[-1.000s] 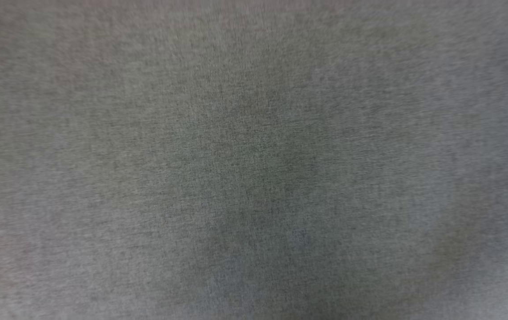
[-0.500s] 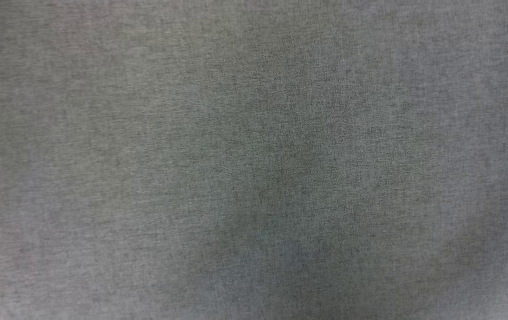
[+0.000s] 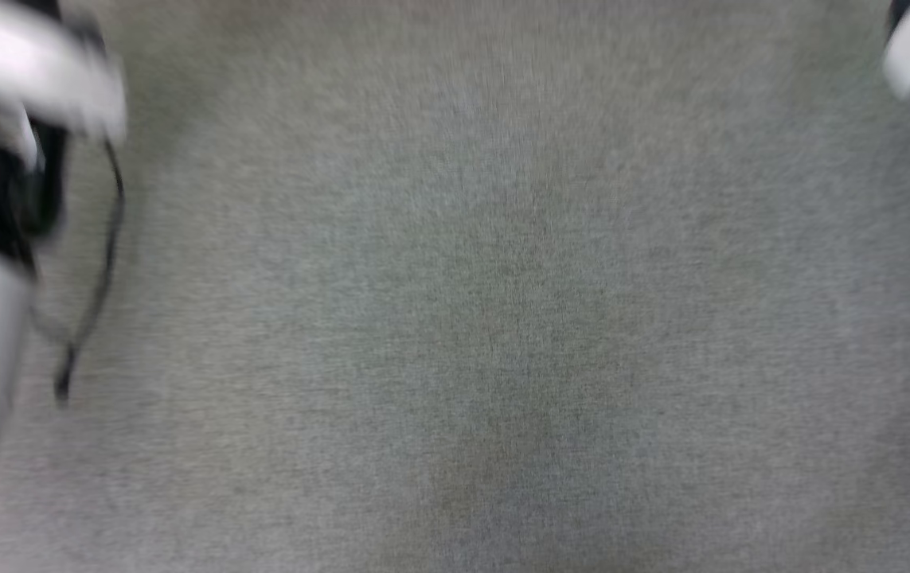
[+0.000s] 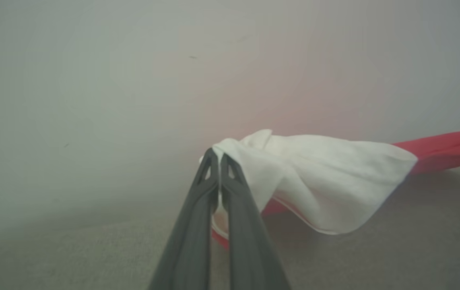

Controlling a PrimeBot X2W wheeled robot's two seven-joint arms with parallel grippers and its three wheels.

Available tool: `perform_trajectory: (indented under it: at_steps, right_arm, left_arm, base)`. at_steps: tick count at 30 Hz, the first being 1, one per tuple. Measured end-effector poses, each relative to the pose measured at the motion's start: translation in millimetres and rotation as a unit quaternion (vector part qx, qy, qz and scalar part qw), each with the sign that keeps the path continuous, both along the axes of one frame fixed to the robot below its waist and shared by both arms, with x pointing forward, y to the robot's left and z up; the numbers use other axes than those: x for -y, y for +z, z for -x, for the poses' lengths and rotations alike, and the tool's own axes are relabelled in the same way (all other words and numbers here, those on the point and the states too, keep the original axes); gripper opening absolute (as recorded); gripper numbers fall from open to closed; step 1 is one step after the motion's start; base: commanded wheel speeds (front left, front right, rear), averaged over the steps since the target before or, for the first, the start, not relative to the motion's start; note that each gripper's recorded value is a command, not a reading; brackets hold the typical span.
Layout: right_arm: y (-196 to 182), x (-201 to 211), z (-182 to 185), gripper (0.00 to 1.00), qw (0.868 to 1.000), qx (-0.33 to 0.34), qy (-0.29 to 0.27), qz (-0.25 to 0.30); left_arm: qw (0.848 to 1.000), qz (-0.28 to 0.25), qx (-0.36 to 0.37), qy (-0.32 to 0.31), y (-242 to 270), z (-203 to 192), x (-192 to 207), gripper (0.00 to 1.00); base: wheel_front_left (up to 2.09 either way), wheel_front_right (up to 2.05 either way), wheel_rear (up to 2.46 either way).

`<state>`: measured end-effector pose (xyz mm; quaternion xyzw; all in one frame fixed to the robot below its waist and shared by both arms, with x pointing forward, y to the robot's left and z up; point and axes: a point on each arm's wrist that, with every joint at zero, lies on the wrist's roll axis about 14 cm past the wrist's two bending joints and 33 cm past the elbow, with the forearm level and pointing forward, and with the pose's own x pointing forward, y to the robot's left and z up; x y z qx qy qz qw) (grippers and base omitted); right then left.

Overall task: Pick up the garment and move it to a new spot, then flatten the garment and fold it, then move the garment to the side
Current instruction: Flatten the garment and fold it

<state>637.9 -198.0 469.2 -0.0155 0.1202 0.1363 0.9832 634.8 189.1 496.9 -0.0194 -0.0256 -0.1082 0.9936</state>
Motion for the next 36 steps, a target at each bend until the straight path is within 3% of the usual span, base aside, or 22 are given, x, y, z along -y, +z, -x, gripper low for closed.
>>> perform_trajectory:
  at_steps: [11, 21, 29, 36]
  right_arm:
    - [-18, 9, 121, 0.0, 0.998, -0.046, -0.008, -0.031]
    - [-42, 12, 230, 0.0, 0.991, -0.116, -0.034, -0.06]
    - [-45, 6, 304, 0.0, 0.981, -0.173, -0.058, -0.064]
    - [-26, 3, 304, 0.0, 0.982, -0.165, -0.068, -0.067]
  left_arm:
    - [0.991, 0.043, -0.115, 0.057, -44, 155, -23, 0.0]
    - [0.977, 0.076, -0.181, 0.086, -47, 255, -23, 0.0]
    - [0.965, 0.079, -0.233, 0.09, -41, 309, -25, 0.0]
    - [0.977, 0.066, -0.192, 0.06, -10, 294, -17, 0.0]
  base:
    - [0.0, 0.0, 0.0]
    - [0.0, 0.0, 0.0]
    - [0.0, 0.0, 0.0]
    - [0.0, 0.0, 0.0]
